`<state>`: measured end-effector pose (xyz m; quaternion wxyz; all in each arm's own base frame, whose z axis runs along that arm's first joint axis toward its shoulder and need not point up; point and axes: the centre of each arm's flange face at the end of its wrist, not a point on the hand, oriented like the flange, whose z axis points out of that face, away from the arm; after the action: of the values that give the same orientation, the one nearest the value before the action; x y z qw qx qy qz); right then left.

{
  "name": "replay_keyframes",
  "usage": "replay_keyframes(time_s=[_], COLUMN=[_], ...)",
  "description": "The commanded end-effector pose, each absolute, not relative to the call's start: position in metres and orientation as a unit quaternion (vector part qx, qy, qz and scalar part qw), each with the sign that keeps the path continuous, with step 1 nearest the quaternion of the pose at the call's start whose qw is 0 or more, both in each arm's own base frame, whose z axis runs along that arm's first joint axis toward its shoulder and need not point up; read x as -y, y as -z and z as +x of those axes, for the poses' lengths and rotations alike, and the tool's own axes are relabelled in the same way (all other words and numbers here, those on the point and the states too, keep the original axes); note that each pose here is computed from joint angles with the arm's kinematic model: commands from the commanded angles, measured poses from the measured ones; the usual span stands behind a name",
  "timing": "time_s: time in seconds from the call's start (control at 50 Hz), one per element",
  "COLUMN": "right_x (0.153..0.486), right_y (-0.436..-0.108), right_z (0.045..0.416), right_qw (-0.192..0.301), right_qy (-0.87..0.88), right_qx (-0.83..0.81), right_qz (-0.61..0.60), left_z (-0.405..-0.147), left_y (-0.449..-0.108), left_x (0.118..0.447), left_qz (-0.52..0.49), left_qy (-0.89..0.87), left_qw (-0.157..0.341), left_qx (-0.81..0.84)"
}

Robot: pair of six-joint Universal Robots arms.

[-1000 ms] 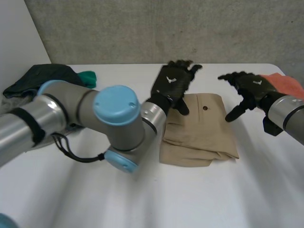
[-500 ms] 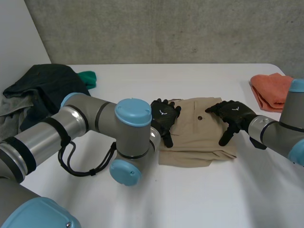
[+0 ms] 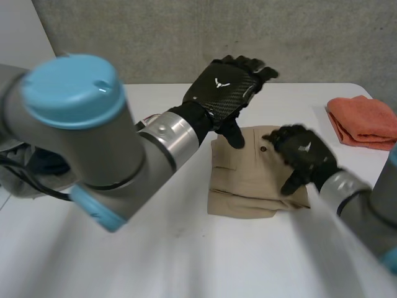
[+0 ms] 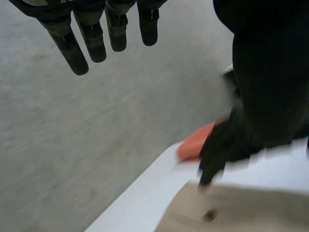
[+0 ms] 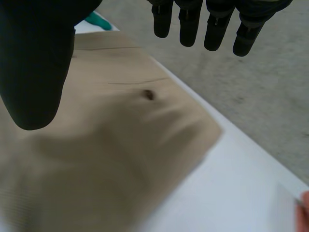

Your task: Fold the laundry.

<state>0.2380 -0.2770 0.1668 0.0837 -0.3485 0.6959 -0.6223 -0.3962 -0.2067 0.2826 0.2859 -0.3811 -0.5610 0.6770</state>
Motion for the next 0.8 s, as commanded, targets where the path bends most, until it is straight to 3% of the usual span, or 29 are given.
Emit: replay_keyframes(time_s=[0.02, 0.12, 0.44, 0.58, 0.8], right_x=[0.237, 0.24, 0.278, 0.293, 0.343], right_y=[-0.132, -0.13, -0.088, -0.098, -0.134], right_z=[0.248, 0.252, 0.267, 0.27, 0.285], right_qw=[0.092, 0.081, 0.055, 0.035, 0.026], right_qy=[0.624, 0.65, 0.66, 0.68, 0.737], right_qx=[-0.691, -0.672, -0.657, -0.642, -0.592], right_qz=[-0.353, -0.346, -0.36, -0.353, -0.324], left_z=[-0.377, -0.373, -0.372, -0.371, -0.37], left_y=[-0.3, -0.297, -0.293, -0.292, -0.295], left_x=[0.192, 0.194, 0.194, 0.197, 0.199], left_qz=[-0.396, -0.389, -0.388, -0.386, -0.383], left_qy=[-0.612, -0.591, -0.587, -0.589, -0.592], left_qw=[0.398, 0.422, 0.42, 0.418, 0.417], left_qx=[0.557, 0.568, 0.573, 0.574, 0.573])
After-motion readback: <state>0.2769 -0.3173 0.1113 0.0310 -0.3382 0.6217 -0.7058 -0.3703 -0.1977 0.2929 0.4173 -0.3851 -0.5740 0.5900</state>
